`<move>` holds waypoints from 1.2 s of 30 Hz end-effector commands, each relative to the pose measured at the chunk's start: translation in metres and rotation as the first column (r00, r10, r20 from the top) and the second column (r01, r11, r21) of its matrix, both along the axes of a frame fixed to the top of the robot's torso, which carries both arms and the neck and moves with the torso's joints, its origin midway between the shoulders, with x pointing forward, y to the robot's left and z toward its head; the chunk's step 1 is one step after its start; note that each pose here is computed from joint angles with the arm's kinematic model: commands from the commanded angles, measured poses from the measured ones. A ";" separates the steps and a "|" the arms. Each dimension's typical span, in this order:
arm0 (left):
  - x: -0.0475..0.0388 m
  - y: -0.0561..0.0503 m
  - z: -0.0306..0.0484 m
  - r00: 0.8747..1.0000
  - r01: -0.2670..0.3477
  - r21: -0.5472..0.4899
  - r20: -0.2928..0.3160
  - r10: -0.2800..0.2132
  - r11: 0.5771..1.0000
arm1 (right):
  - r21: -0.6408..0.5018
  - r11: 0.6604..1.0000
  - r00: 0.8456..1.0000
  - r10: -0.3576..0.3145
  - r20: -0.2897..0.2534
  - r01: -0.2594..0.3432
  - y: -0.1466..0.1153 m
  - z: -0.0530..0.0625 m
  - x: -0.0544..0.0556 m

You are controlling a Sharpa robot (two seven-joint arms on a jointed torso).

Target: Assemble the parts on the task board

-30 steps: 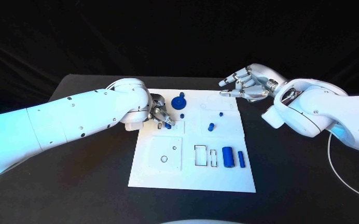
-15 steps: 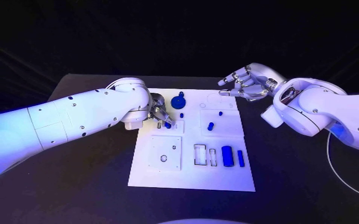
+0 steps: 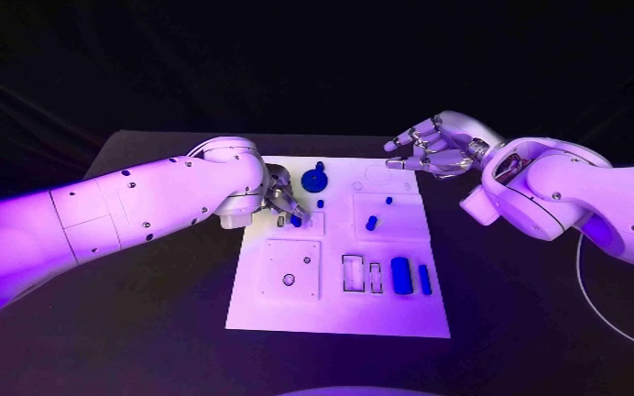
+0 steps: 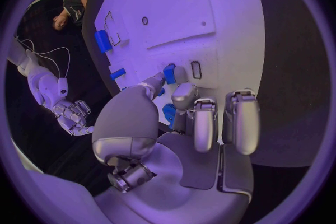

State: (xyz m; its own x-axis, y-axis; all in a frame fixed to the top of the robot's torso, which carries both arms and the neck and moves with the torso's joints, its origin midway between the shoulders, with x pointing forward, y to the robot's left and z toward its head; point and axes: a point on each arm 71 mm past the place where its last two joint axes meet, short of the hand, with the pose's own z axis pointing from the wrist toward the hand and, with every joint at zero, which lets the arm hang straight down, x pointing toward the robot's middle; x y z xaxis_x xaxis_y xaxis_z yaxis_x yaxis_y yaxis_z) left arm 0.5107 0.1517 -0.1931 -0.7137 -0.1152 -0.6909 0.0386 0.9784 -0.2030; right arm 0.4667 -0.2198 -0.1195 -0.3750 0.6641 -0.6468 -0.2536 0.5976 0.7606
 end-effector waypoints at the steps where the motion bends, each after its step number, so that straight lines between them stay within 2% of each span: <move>1: -0.0078 -0.002 -0.0159 0.997 0.028 0.029 -0.070 -0.026 0.999 | -0.002 1.000 1.000 0.014 -0.001 -0.014 0.001 0.000 -0.001; 36: -0.0093 -0.005 -0.0121 0.999 0.013 -0.001 -0.035 -0.013 1.000 | -0.008 1.000 1.000 0.018 -0.014 -0.018 0.001 -0.002 0.001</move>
State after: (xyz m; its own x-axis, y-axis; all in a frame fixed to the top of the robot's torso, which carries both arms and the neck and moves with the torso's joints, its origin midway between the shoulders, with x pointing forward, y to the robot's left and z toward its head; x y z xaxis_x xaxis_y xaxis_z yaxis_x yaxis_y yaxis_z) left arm 0.5088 0.1509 -0.1936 -0.7017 -0.1252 -0.7014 0.0315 0.9780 -0.2061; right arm 0.4687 -0.2204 -0.1203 -0.3796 0.6617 -0.6466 -0.2498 0.5996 0.7603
